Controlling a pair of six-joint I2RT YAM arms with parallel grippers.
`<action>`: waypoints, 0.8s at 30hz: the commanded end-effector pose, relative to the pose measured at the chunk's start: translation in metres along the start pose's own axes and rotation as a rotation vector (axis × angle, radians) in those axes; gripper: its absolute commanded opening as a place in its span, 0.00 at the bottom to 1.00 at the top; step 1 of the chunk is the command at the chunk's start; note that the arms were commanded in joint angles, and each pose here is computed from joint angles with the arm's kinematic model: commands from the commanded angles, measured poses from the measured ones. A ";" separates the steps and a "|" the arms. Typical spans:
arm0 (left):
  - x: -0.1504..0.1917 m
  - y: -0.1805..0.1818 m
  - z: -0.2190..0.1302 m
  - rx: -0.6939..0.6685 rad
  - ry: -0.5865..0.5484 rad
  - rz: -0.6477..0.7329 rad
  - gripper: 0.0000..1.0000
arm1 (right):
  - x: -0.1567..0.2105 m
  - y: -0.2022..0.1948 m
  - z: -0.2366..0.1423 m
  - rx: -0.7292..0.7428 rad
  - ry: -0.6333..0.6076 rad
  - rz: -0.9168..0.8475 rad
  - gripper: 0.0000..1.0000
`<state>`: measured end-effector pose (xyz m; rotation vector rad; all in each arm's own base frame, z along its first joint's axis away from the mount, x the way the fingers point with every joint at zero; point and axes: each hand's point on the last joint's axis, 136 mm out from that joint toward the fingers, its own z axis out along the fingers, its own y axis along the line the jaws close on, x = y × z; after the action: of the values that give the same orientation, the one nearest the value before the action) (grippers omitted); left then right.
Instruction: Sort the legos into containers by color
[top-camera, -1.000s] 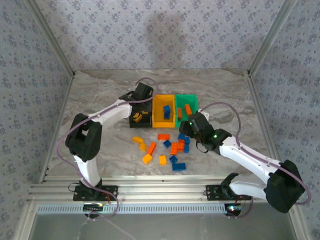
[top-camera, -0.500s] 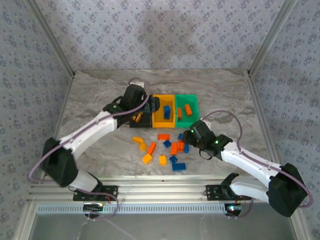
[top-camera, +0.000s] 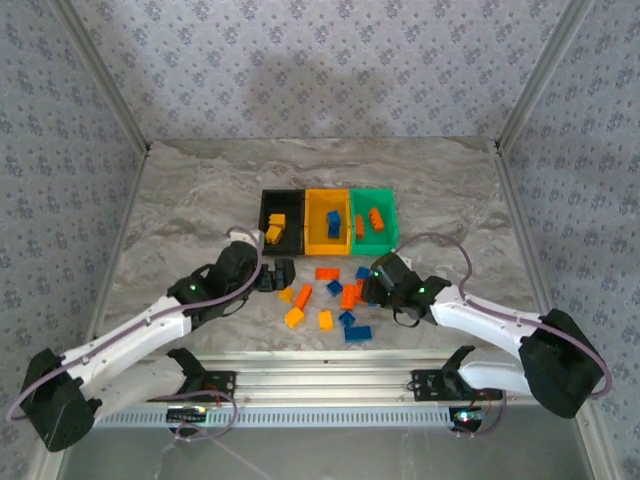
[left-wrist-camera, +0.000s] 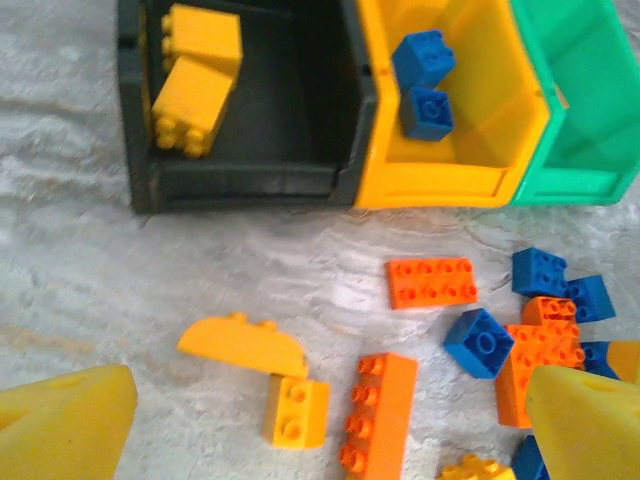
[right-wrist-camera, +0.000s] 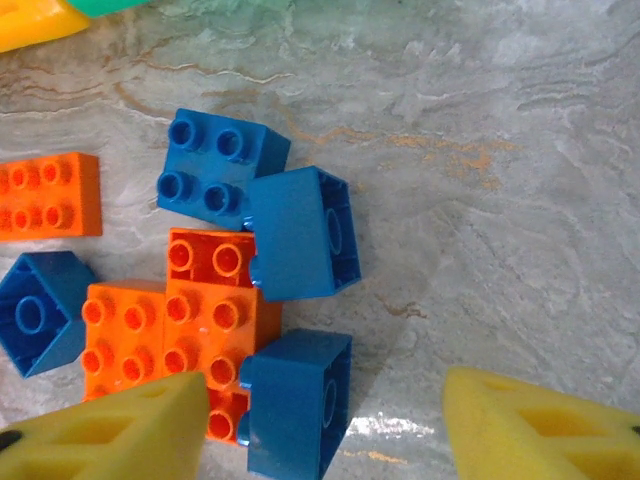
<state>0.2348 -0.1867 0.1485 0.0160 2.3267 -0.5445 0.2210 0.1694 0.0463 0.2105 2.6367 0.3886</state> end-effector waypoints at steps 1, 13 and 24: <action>0.005 0.011 -0.006 -0.022 -0.021 -0.066 1.00 | -0.003 0.003 0.003 0.005 -0.010 0.015 0.60; 0.017 0.028 -0.006 -0.072 -0.015 -0.079 1.00 | 0.005 -0.023 0.007 0.143 0.006 0.036 0.43; 0.018 0.033 -0.006 -0.091 -0.017 -0.066 1.00 | 0.006 -0.023 0.011 0.143 0.030 0.033 0.34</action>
<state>0.2243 -0.1617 0.1251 -0.1054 2.3470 -0.4906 0.2166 0.1559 0.0237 0.2678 2.6982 0.2497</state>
